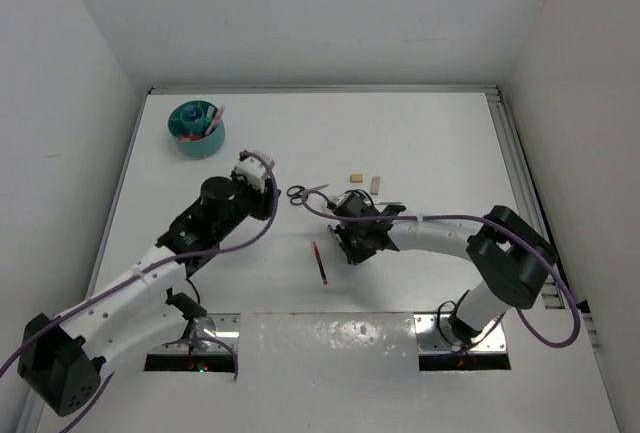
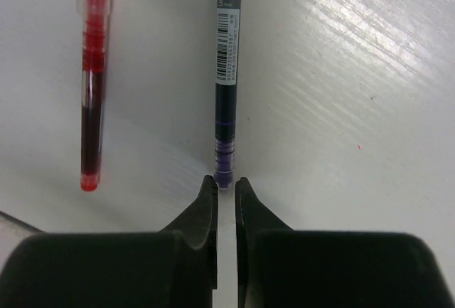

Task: Sort the stationery into containers
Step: Pick up the pen from the center of the board.

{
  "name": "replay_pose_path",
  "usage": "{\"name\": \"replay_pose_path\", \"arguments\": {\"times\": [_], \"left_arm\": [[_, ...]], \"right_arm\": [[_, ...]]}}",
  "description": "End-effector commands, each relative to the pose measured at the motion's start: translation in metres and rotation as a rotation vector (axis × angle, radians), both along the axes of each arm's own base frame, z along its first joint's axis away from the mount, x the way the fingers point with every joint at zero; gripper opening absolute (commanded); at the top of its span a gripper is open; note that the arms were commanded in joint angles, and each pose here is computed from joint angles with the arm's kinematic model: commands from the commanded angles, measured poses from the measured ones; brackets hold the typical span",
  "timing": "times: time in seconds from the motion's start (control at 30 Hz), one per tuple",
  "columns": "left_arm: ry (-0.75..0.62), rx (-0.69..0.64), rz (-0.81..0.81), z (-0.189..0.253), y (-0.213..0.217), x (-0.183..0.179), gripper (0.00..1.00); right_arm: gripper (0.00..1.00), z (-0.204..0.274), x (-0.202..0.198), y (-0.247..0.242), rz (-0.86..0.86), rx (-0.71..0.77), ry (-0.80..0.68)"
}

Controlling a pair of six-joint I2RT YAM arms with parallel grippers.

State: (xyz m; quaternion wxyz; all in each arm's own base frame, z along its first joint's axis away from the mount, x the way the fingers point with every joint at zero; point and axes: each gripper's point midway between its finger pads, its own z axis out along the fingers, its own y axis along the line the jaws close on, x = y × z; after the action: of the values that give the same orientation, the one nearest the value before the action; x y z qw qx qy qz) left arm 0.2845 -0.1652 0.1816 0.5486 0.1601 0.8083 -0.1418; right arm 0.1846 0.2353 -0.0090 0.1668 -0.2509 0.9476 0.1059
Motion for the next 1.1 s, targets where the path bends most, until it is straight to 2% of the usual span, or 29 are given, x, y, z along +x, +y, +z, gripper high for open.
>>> {"name": "replay_pose_path", "arguments": {"times": [0.0, 0.07, 0.1, 0.13, 0.23, 0.5, 0.9, 0.97, 1.07], "left_arm": [[-0.443, 0.176, -0.425, 0.054, -0.04, -0.02, 0.4], [-0.622, 0.337, -0.611, 0.053, -0.05, -0.036, 0.41], [-0.673, 0.387, -0.66, 0.052, -0.052, -0.04, 0.43], [-0.772, 0.492, -0.719, 0.054, -0.052, -0.043, 0.44], [-0.886, 0.627, -0.901, 0.04, -0.063, -0.059, 0.49], [-0.981, 0.762, -1.11, 0.019, -0.079, -0.079, 0.51], [-0.96, 0.904, -1.11, -0.001, -0.073, -0.07, 0.51], [-0.959, 0.923, -1.109, -0.003, -0.073, -0.068, 0.5], [-0.958, 0.958, -1.106, -0.006, -0.07, -0.066, 0.39]], "right_arm": [[0.0, 0.029, 0.003, 0.01, 0.055, 0.046, -0.037], [0.0, 0.052, 0.0, 0.02, 0.094, 0.098, -0.025], [0.0, 0.066, 0.001, 0.026, 0.104, 0.127, -0.027], [0.0, 0.079, -0.002, 0.034, 0.119, 0.178, -0.023], [0.0, 0.107, 0.001, 0.052, 0.108, 0.277, -0.034], [0.0, 0.168, 0.018, 0.093, 0.092, 0.467, -0.088], [0.0, 0.186, 0.007, 0.111, 0.142, 0.531, -0.053], [0.0, 0.187, 0.005, 0.113, 0.151, 0.538, -0.049], [0.0, 0.189, 0.002, 0.114, 0.159, 0.549, -0.046]]}}
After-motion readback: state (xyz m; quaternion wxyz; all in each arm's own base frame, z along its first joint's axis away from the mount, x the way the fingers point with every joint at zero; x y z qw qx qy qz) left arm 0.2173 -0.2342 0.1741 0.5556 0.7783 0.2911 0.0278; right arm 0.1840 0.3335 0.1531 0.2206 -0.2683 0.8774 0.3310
